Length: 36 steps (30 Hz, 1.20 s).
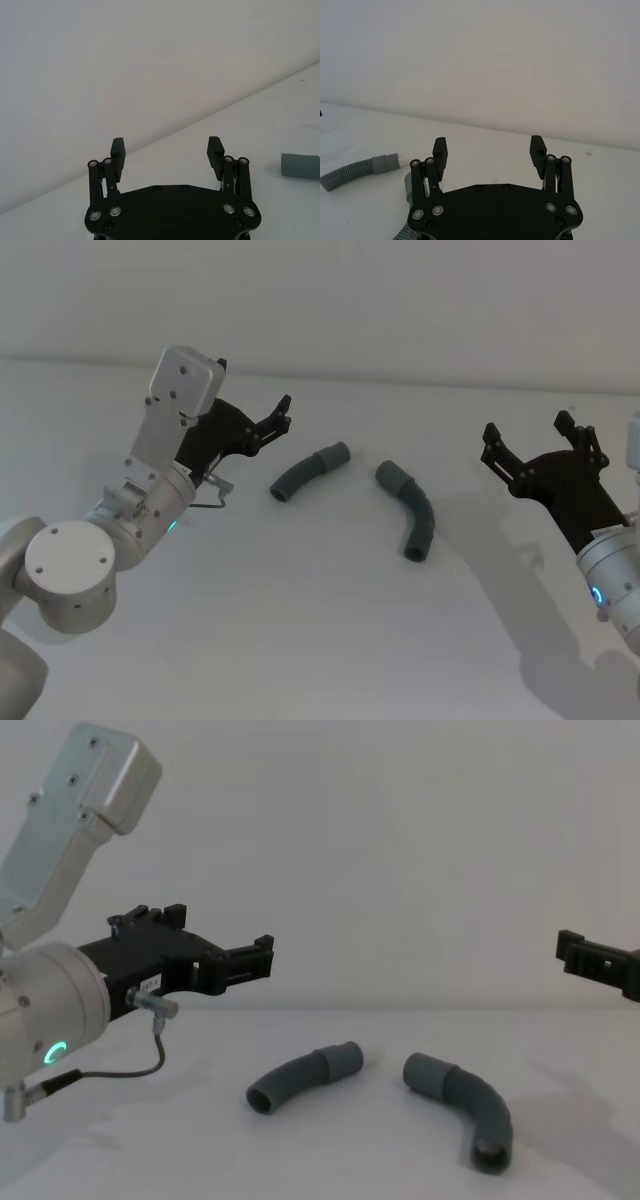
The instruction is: Use both hands to pick up one end of the pipe from the table, align the ends, and insert them.
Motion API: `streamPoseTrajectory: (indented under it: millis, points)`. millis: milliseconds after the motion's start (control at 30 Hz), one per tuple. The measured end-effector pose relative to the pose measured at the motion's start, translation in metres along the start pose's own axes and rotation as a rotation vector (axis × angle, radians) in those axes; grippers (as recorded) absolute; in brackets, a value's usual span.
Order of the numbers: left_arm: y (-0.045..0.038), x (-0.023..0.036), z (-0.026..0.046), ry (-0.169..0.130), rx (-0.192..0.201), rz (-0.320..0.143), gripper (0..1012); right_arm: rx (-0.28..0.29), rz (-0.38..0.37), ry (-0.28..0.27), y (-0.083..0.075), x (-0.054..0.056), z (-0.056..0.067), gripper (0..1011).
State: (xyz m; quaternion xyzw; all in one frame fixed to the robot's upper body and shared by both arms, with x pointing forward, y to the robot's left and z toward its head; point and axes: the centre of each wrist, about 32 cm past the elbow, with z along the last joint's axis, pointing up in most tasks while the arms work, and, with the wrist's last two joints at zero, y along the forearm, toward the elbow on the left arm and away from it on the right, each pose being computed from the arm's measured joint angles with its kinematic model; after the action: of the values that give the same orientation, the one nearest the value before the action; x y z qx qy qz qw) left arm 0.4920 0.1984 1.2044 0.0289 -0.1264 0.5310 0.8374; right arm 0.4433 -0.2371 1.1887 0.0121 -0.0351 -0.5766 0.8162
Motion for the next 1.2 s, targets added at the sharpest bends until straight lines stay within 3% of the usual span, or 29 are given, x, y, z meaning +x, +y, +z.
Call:
streamPoseTrajectory:
  millis: [767,933,1200]
  points:
    - [-0.0012,-0.0002,0.0012,0.000,0.006,-0.001,1001,-0.006,0.004,0.002,0.002,0.001,0.000,1000]
    - [-0.0035,-0.0007,0.0050,-0.003,0.023,-0.006,1001,-0.026,0.016,0.006,0.006,0.003,0.003,1000]
    - [-0.0081,-0.0007,0.0176,0.000,0.068,-0.035,1001,-0.090,0.044,0.015,0.015,0.005,0.014,1000]
